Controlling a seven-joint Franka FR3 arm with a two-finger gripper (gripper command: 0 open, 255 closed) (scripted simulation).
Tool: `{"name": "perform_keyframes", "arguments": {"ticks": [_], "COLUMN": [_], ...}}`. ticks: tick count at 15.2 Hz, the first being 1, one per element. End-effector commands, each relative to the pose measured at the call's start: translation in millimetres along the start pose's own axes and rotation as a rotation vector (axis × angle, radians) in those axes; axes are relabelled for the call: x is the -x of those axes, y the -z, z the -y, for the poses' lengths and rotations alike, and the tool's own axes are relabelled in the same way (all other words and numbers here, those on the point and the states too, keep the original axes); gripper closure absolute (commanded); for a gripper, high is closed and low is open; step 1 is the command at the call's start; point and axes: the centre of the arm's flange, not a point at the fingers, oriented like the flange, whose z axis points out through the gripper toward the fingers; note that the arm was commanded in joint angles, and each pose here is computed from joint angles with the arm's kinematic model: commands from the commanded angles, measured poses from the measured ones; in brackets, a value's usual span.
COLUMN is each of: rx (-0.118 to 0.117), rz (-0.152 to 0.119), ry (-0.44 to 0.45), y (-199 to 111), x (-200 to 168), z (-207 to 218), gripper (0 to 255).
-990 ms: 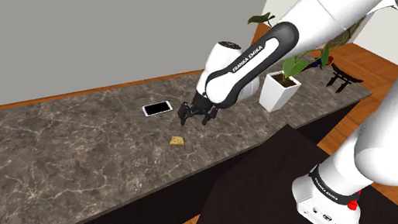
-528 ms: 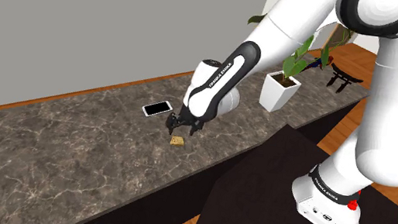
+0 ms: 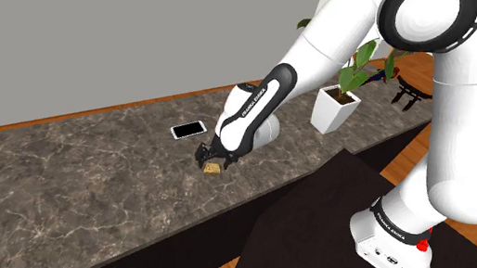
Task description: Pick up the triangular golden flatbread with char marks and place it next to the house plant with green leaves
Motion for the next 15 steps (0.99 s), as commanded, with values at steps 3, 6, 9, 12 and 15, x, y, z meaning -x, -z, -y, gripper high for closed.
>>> {"name": "perform_keyframes", "arguments": {"ticks": [3,6,9,12,15], "rx": [0.000,0.000,0.000,0.000,0.000], "rz": [0.000,0.000,0.000,0.000,0.000], "ry": [0.000,0.000,0.000,0.000,0.000], "y": [-2.1,-2.0,-2.0,-2.0,-2.0], "x": [0.2,0.2,0.2,0.2,0.2], "z": [-0.8,-0.8,-0.7,-0.8,-0.8], "gripper": [0,0,255,255,255]}}
